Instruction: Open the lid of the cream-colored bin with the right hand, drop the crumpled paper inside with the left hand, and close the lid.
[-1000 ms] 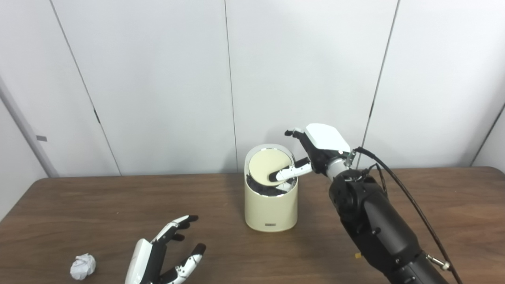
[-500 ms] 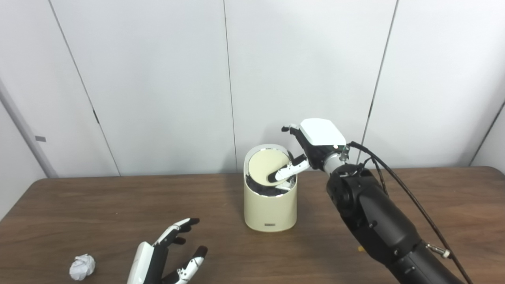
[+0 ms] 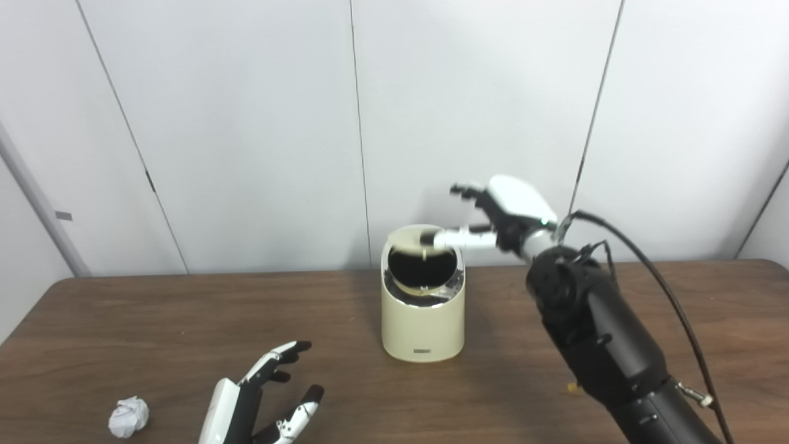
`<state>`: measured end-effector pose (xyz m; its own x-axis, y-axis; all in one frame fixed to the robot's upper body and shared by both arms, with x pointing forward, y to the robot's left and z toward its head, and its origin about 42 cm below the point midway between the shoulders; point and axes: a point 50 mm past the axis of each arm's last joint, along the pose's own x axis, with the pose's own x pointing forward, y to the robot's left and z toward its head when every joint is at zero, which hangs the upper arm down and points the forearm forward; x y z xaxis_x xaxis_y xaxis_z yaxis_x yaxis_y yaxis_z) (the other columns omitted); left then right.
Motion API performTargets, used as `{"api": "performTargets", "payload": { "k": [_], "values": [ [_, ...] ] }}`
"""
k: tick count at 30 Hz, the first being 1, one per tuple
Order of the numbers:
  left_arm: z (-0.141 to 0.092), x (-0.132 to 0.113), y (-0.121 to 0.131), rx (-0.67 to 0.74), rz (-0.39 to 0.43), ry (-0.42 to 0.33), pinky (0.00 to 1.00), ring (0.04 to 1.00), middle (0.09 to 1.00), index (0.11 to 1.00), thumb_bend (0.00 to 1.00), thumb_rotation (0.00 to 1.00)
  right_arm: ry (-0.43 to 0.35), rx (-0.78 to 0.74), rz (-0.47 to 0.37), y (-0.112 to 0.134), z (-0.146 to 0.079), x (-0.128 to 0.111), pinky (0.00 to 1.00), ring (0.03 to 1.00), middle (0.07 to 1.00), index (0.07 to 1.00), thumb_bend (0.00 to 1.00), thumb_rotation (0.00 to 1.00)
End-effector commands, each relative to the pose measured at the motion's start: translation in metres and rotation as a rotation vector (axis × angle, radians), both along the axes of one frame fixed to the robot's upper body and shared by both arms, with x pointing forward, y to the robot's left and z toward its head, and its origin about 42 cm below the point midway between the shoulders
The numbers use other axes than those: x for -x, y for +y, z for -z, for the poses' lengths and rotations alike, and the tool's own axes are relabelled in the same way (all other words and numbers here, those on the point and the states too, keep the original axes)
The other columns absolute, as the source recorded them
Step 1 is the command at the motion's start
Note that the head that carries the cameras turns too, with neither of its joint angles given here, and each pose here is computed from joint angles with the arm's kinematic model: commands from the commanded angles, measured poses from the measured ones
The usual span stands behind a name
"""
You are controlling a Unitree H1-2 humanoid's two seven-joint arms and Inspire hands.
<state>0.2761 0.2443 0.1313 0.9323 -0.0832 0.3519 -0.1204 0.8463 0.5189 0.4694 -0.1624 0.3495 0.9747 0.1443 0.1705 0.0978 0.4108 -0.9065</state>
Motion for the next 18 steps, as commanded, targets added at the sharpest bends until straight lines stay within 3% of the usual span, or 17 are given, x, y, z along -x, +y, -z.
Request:
{"api": "performTargets", "payload": {
  "k": [1,6,14,18],
  "values": [
    [0.002,-0.002,0.001,0.011,0.006,-0.023,0.67,0.776,0.809,0.786,0.5,0.5,-0.087,-0.043,-0.027,0.004,-0.041,0.003,0.66,0.801,0.844,0.868,0.95,0.88],
    [0.003,-0.002,0.001,0.009,0.006,-0.021,0.67,0.776,0.807,0.784,0.51,0.52,-0.091,-0.13,-0.037,-0.005,-0.047,0.009,0.69,0.809,0.847,0.865,0.95,0.9],
    [0.002,0.0,0.002,0.004,0.007,-0.02,0.67,0.776,0.81,0.785,0.52,0.53,-0.093,-0.226,-0.045,-0.02,-0.039,0.024,0.62,0.765,0.811,0.852,0.96,0.92],
    [0.002,0.0,0.003,0.002,0.007,-0.023,0.66,0.774,0.807,0.785,0.51,0.53,-0.082,-0.333,-0.093,-0.032,-0.027,0.037,0.69,0.826,0.857,0.862,0.96,0.92]
  ]
}}
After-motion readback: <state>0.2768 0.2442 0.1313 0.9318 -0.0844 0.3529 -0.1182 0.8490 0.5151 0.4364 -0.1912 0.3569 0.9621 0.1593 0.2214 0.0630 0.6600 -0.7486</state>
